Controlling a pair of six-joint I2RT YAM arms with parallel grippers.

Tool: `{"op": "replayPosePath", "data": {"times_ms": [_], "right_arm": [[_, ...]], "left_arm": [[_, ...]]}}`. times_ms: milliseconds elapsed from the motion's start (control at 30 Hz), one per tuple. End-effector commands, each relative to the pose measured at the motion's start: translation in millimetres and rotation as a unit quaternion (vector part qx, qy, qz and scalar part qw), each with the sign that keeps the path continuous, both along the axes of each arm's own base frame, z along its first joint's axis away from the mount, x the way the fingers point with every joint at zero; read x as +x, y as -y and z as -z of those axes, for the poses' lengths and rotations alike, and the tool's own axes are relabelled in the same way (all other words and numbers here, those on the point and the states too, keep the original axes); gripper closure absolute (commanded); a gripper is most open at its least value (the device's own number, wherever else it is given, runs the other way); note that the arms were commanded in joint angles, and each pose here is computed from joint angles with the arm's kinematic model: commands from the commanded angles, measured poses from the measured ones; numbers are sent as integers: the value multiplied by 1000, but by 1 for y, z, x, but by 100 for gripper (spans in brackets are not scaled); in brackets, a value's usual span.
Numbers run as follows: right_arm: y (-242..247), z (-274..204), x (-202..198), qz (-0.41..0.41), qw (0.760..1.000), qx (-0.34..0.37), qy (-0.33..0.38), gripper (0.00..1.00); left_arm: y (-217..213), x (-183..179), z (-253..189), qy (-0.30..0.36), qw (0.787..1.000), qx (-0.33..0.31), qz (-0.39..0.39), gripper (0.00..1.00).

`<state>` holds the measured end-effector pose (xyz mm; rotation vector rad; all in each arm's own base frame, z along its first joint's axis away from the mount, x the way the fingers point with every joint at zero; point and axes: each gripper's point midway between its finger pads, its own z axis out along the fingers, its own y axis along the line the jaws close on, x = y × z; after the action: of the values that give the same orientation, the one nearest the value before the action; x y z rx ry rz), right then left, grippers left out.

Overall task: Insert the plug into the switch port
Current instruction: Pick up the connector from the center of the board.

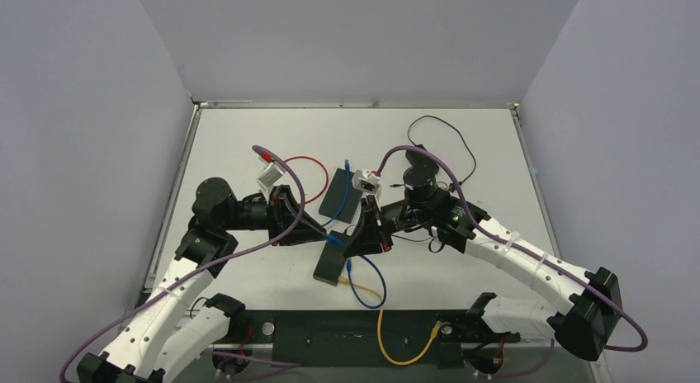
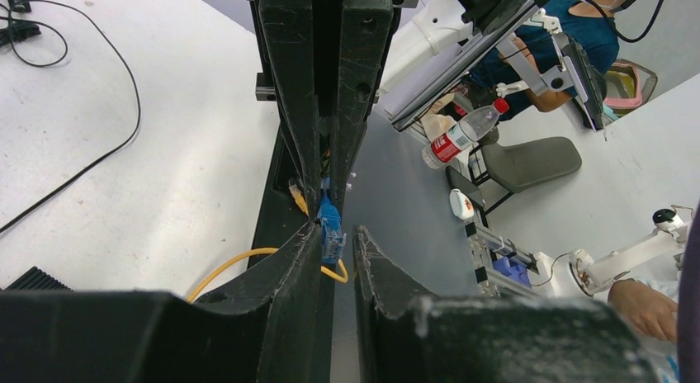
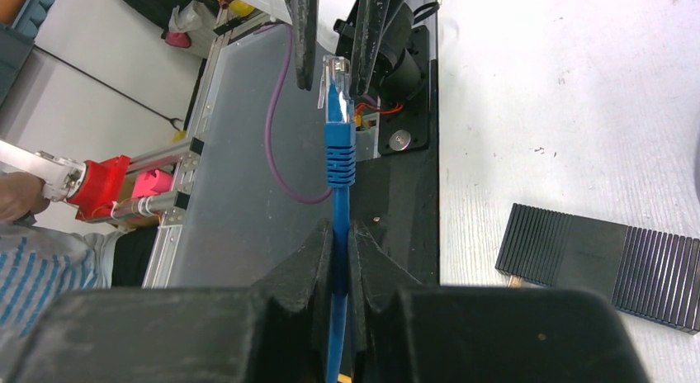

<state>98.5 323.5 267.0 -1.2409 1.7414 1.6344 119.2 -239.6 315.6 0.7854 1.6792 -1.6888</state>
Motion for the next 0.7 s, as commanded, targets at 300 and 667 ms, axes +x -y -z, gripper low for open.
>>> {"op": "replayPosePath", "data": {"times_ms": [300,667], "right_arm": [[-5,-19,11,14,999,30,42,92],[26,-18,53,156,976,-28,148,52]], "left_arm": [[0,3,0,17,1000,4,-12,100],[2,37,23,-55,992,52,-96,100]]}}
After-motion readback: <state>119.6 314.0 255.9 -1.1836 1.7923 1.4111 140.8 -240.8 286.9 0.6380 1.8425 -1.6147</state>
